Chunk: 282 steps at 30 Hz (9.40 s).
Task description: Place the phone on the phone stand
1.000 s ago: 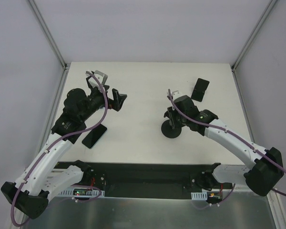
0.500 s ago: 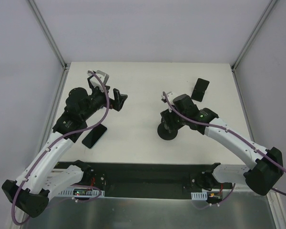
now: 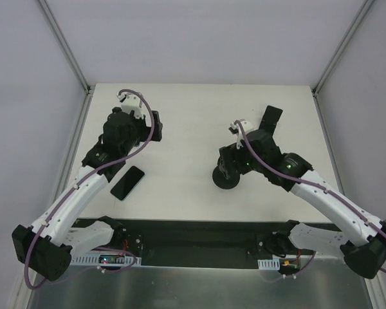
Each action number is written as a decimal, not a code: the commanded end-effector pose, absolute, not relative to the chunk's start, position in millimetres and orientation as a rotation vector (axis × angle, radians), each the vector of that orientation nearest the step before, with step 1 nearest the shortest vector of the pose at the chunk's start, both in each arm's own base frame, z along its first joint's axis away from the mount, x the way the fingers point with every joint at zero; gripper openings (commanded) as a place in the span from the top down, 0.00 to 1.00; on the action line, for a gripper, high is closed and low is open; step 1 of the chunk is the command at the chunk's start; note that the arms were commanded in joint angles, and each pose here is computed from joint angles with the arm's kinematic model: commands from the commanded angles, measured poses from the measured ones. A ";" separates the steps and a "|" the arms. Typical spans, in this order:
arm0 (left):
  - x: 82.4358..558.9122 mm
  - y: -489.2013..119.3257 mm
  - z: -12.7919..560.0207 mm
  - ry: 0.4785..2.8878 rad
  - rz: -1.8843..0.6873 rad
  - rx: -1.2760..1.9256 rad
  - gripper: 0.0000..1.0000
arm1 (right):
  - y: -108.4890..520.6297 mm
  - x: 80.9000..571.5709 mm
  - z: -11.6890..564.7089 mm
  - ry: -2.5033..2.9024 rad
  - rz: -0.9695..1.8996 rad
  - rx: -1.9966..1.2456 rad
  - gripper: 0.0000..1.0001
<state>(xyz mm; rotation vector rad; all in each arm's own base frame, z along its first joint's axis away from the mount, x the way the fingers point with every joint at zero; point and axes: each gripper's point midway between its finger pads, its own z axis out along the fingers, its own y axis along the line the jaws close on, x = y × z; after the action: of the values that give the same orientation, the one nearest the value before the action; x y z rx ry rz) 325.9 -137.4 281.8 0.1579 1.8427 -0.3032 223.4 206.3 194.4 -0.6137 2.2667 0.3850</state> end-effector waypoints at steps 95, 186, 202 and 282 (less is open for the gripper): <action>195.3 -125.1 38.2 2.988 0.067 0.878 0.01 | 148.6 168.6 251.3 1.865 0.492 -0.594 0.04; 207.7 -227.6 338.9 2.059 -1.104 0.057 1.00 | 389.0 183.3 259.3 1.851 0.846 -0.678 0.78; 173.6 -249.9 360.1 1.825 -1.343 0.381 0.01 | 318.8 166.2 302.9 1.690 0.986 -0.607 0.99; 218.3 -224.4 313.9 1.920 -0.835 0.197 1.00 | 192.4 222.5 200.1 2.279 0.076 -0.023 0.63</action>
<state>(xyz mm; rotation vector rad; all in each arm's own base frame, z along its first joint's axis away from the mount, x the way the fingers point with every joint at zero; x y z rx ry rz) 219.0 -216.3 287.1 0.2064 1.9956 -0.7545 216.4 186.0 199.1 -0.0601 2.2919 0.0542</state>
